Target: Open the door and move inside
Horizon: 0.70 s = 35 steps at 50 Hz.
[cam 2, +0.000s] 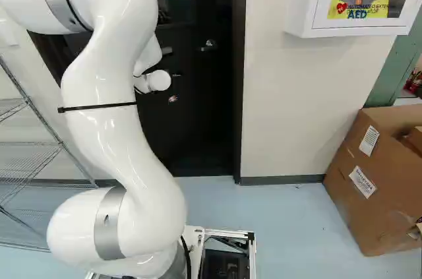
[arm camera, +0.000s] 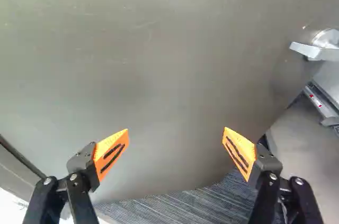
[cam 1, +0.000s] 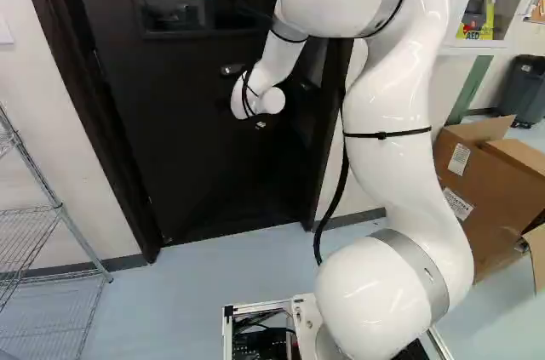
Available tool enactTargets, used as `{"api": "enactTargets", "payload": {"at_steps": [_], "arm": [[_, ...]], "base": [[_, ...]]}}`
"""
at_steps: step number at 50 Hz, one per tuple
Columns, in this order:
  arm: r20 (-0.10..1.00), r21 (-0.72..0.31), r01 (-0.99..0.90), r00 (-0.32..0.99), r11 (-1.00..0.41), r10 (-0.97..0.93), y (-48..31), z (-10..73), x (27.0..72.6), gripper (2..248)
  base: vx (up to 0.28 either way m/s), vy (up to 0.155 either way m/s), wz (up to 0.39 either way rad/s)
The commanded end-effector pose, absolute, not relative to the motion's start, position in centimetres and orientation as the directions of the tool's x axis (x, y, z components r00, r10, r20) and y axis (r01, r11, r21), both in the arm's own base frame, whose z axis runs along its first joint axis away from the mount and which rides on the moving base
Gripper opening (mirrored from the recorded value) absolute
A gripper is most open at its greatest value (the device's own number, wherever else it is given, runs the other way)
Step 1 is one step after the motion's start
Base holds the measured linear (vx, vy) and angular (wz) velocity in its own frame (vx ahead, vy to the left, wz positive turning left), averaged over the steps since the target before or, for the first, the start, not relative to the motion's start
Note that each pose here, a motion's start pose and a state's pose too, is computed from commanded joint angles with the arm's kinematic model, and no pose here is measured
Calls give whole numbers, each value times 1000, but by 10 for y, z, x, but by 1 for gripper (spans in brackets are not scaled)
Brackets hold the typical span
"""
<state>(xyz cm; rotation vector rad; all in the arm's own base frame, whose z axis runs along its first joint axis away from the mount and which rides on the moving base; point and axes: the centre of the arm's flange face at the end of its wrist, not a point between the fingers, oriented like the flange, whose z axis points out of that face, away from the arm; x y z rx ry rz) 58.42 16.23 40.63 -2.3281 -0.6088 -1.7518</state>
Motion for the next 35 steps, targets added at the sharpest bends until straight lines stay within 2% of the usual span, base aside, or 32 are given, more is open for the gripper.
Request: {"api": "enactTargets", "payload": {"at_steps": [35], "arm": [[942, 68, 324, 291, -944, 168, 120, 414, 521, 247]], "base": [[0, 0, 0]]}}
